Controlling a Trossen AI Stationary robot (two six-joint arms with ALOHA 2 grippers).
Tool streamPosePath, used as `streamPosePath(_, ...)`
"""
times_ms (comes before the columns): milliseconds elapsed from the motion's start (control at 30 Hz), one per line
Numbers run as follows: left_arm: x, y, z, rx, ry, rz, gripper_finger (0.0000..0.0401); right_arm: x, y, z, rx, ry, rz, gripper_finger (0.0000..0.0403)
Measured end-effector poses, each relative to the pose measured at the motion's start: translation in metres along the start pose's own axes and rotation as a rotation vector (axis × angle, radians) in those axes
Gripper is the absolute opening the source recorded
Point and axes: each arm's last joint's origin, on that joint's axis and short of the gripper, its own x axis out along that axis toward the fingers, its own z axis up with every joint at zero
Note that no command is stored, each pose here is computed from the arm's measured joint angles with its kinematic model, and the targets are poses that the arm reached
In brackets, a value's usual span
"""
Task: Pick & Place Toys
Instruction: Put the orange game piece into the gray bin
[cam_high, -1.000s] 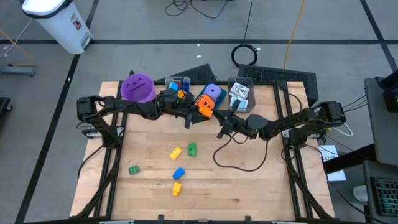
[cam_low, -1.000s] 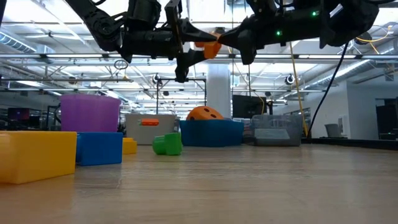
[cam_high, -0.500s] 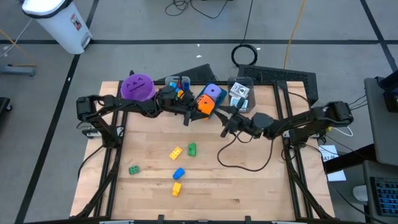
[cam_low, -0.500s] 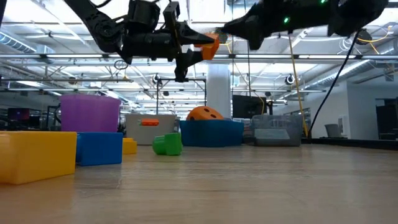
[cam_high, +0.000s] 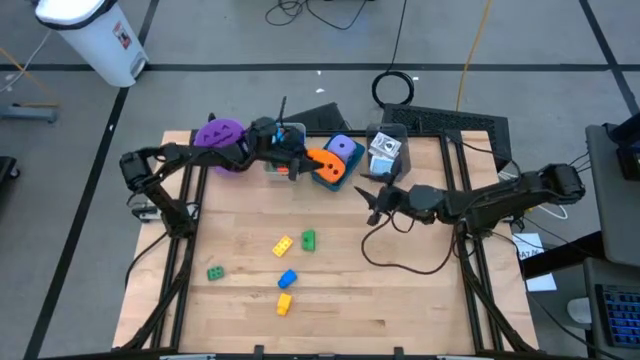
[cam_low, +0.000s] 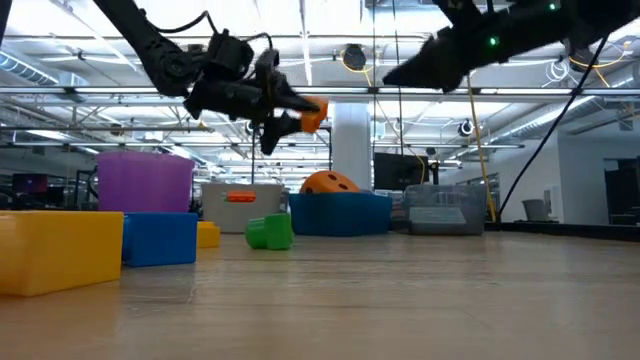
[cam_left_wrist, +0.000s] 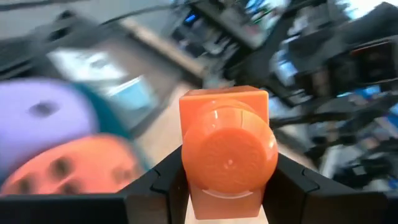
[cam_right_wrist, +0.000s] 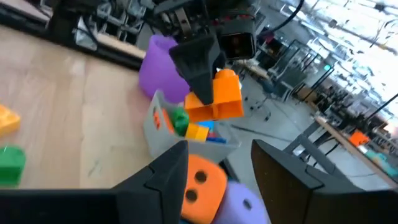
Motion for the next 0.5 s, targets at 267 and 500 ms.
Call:
streamPosePath(267, -0.014, 0.028, -0.021, 0.048, 0.16, 0.398, 0.0161, -0.008, 0.011, -0.036, 0.019, 0.051, 0.02, 0.0162)
streamPosePath(500, -0.015, 0.03, -0.026, 0.091, 0.193, 0.558, 0.0161, -0.015, 0.011, -0.047, 0.083, -0.016, -0.01, 0.016)
